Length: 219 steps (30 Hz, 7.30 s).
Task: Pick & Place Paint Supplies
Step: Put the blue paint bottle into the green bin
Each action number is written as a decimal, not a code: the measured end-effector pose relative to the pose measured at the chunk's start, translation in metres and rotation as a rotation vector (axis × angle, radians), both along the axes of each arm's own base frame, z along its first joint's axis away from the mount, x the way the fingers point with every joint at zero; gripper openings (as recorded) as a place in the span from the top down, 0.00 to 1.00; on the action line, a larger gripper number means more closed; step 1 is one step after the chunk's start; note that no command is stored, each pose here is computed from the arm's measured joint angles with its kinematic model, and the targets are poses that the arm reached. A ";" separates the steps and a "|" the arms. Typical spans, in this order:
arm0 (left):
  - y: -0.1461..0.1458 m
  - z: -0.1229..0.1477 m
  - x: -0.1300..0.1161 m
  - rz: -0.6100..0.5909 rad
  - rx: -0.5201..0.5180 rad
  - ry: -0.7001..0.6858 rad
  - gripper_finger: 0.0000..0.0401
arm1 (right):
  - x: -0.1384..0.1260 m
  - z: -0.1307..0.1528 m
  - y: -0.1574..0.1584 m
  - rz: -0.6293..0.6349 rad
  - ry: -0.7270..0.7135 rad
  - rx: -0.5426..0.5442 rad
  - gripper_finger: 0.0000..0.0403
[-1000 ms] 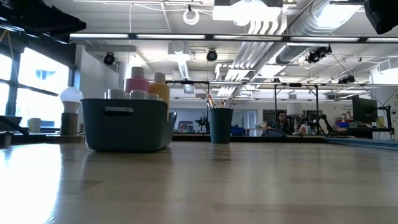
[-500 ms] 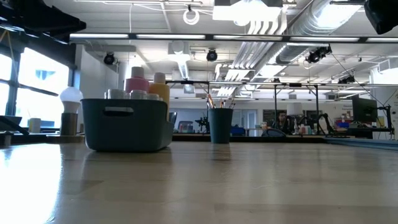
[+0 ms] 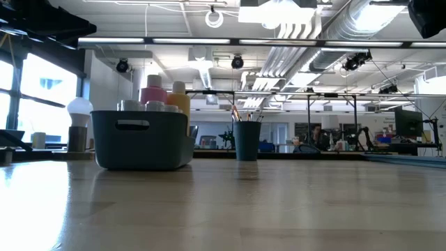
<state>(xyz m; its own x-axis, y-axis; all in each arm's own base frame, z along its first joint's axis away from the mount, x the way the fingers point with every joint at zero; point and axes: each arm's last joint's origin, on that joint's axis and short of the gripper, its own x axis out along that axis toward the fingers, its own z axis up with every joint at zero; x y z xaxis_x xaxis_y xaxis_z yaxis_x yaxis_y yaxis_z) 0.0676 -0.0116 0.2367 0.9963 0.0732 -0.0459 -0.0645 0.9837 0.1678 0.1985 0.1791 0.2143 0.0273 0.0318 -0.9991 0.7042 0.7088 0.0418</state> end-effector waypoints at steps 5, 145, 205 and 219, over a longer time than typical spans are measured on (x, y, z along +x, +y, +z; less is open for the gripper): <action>0.000 0.000 0.000 -0.001 0.000 0.000 0.76 | 0.000 0.000 0.000 -0.004 -0.001 -0.001 0.69; 0.000 0.000 0.000 0.000 0.001 0.004 0.76 | 0.120 0.066 -0.106 0.429 -0.692 -0.122 0.72; 0.000 -0.002 0.001 0.027 0.010 0.023 0.76 | 0.222 0.018 -0.163 0.651 -0.651 -0.241 0.68; 0.000 -0.002 0.001 0.027 0.008 0.023 0.76 | 0.227 0.021 -0.162 0.684 -0.719 -0.230 0.57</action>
